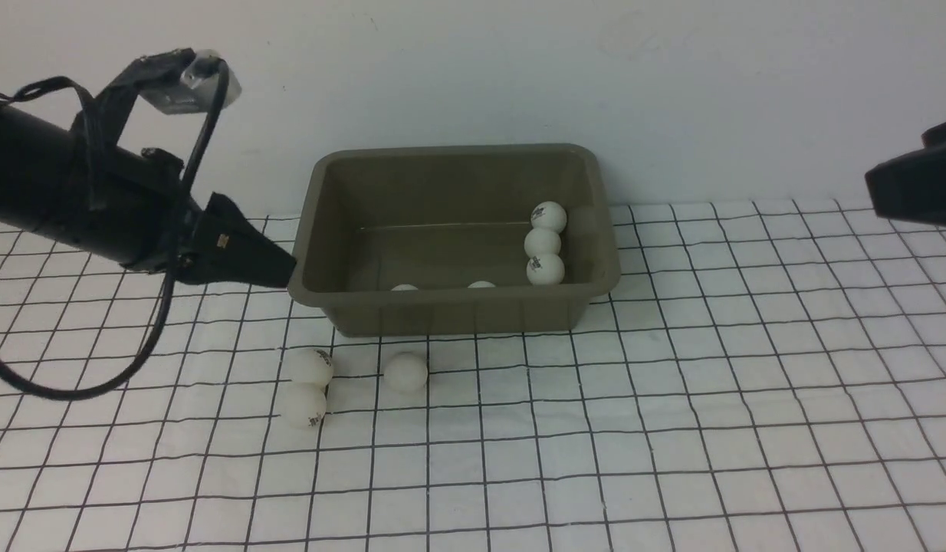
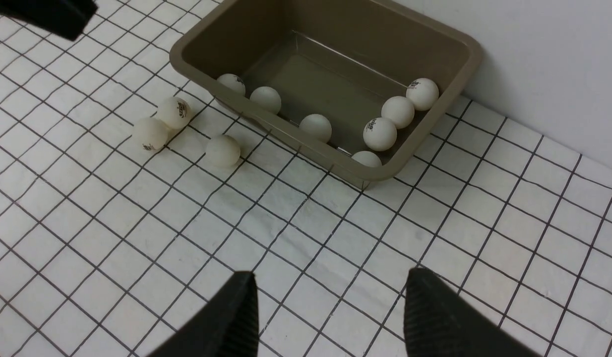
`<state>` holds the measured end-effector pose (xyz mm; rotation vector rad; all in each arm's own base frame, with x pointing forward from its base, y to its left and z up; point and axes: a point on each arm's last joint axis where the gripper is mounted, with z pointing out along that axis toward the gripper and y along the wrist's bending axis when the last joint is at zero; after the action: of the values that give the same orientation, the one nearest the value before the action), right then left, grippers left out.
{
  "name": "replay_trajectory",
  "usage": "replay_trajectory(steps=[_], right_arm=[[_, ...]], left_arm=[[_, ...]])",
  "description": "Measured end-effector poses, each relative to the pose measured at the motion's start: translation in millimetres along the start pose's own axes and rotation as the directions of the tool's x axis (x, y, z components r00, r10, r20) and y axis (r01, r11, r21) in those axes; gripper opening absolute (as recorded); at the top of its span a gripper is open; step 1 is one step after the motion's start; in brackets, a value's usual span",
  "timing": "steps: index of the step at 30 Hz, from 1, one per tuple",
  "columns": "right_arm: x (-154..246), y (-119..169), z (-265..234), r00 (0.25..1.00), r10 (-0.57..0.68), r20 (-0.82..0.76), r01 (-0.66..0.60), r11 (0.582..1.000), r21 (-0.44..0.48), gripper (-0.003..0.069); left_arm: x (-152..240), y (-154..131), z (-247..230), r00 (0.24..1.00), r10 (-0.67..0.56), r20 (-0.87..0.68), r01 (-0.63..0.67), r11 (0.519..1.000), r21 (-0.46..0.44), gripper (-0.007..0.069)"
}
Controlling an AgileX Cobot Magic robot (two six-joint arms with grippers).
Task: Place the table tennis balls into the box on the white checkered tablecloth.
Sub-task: 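Reach for and grasp a ping pong ball on the table beside the basket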
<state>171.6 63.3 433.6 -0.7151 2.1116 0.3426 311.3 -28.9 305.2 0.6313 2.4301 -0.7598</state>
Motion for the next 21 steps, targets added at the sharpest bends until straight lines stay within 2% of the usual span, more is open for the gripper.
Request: replay_trajectory(steps=[7, 11, 16, 18, 21], right_arm=[[-0.3, -1.6, 0.0, 1.0, -0.008, 0.003, 0.007, 1.0, 0.017, 0.037], [-0.2, -1.9, 0.0, 1.0, -0.01, 0.002, 0.01, 1.0, 0.021, 0.037], [-0.1, -2.1, 0.0, 1.0, -0.011, 0.001, 0.011, 1.0, 0.023, 0.037], [-0.1, -2.1, 0.0, 1.0, -0.011, 0.001, 0.011, 1.0, 0.023, 0.037], [-0.1, -2.1, 0.0, 1.0, -0.011, 0.001, 0.011, 1.0, 0.023, 0.037]], left_arm=[[16.3, 5.4, -15.0, 0.984, -0.096, -0.152, 0.064, 0.977, -0.204, 0.0316], [17.7, 2.9, -13.5, 0.976, -0.14, -0.17, 0.103, 0.973, -0.209, 0.0312], [14.0, -29.3, 18.1, 0.964, -0.081, -0.253, 0.043, 0.987, -0.152, 0.031], [11.8, -37.2, 32.0, 0.96, -0.083, -0.269, 0.036, 0.984, -0.175, 0.031], [14.3, -35.1, 50.1, 0.938, -0.139, -0.319, 0.05, 0.961, -0.272, 0.031]])
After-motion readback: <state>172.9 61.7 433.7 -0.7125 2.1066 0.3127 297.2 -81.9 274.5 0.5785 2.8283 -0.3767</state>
